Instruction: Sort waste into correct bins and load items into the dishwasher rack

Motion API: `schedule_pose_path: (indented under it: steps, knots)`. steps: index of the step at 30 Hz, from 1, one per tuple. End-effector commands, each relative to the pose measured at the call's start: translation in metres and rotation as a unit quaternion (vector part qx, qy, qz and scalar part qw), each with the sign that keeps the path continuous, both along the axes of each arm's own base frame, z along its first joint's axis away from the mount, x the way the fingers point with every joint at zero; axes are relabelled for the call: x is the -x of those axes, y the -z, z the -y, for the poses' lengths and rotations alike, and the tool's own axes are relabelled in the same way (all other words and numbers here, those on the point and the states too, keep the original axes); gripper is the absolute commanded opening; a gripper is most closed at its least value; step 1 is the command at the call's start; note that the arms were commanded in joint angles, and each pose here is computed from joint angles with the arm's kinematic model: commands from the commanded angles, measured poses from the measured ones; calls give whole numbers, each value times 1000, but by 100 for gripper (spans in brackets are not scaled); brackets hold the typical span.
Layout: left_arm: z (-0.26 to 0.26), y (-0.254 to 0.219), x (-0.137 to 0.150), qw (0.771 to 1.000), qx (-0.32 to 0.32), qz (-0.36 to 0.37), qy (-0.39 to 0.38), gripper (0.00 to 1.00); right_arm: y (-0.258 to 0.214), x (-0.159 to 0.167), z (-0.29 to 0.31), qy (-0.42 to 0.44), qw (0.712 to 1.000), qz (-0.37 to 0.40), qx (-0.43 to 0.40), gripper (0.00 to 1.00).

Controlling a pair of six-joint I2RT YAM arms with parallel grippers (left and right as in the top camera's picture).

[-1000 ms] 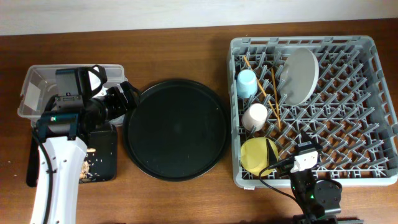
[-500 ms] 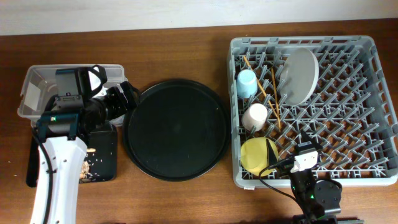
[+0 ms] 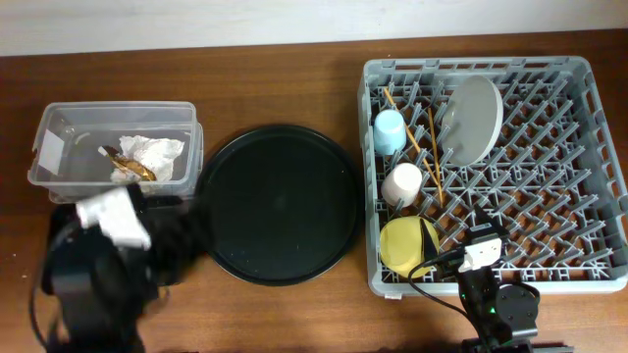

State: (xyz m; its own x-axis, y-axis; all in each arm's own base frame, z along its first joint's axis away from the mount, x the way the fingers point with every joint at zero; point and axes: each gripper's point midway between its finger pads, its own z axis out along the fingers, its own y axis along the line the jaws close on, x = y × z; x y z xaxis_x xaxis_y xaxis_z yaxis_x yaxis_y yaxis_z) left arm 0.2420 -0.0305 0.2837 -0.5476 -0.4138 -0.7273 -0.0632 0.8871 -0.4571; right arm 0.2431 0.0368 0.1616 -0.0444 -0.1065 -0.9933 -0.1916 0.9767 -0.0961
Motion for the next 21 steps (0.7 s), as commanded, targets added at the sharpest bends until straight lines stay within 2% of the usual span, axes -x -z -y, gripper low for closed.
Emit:
schedule_pose_path:
  steps: [1,3,6,9,12,15,21]
  knots:
    - [-2,47,38,999,-12,31,-6,99,2,0,1,2,1000,-1,-4,98]
    - [-2,59,42,998,-13,62,-6,99,2,0,1,2,1000,-1,-4,98]
    - [-2,54,30,986,-17,167,-7,99,2,0,1,2,1000,-1,-4,99]
    - [-3,27,15,954,-23,298,-8,99,2,0,1,2,1000,-1,-4,99]
    - [-3,11,11,922,-26,385,-10,99,2,0,1,2,1000,-1,-4,98]
    - [-4,21,7,915,-27,403,-13,99,2,0,1,2,1000,-1,-4,98]
    - [-10,78,-5,942,-32,333,-27,99,2,0,1,2,1000,-1,-4,98]
